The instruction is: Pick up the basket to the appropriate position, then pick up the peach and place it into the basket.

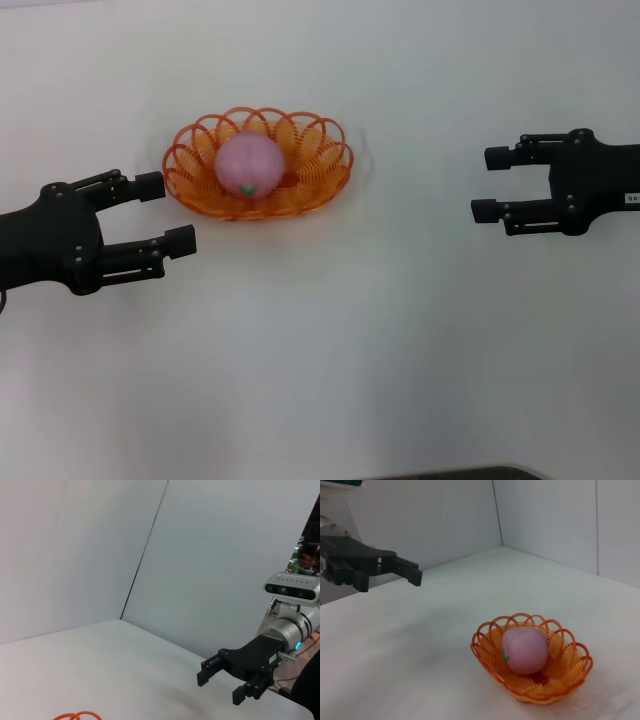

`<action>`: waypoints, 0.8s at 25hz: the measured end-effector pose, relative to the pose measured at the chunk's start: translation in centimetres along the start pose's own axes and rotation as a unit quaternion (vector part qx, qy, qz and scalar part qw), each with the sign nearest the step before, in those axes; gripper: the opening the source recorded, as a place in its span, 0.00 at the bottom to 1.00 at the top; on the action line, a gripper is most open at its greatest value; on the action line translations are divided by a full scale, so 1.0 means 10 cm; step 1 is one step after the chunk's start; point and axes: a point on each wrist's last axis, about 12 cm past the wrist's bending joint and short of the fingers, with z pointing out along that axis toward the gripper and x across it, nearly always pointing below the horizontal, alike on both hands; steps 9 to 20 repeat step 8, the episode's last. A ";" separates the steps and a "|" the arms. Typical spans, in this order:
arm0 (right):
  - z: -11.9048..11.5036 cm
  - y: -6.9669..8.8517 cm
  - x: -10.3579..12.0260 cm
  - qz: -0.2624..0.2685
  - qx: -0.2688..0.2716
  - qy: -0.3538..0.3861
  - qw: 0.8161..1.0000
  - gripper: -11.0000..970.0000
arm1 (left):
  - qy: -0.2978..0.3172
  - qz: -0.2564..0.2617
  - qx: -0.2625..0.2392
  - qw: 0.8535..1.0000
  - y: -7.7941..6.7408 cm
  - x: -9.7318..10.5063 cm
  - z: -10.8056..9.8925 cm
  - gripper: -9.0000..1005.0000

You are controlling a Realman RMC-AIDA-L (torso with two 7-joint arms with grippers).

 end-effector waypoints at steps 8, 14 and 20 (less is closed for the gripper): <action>0.03 -0.01 -0.02 -0.003 -0.004 0.001 1.000 0.79 | 0.005 -0.003 -0.005 1.000 0.01 0.03 0.00 0.86; 0.03 -0.01 -0.02 -0.003 -0.004 0.001 1.000 0.79 | 0.005 -0.003 -0.005 1.000 0.01 0.03 0.00 0.86; 0.03 -0.01 -0.02 -0.003 -0.004 0.001 1.000 0.79 | 0.005 -0.003 -0.005 1.000 0.01 0.03 0.00 0.86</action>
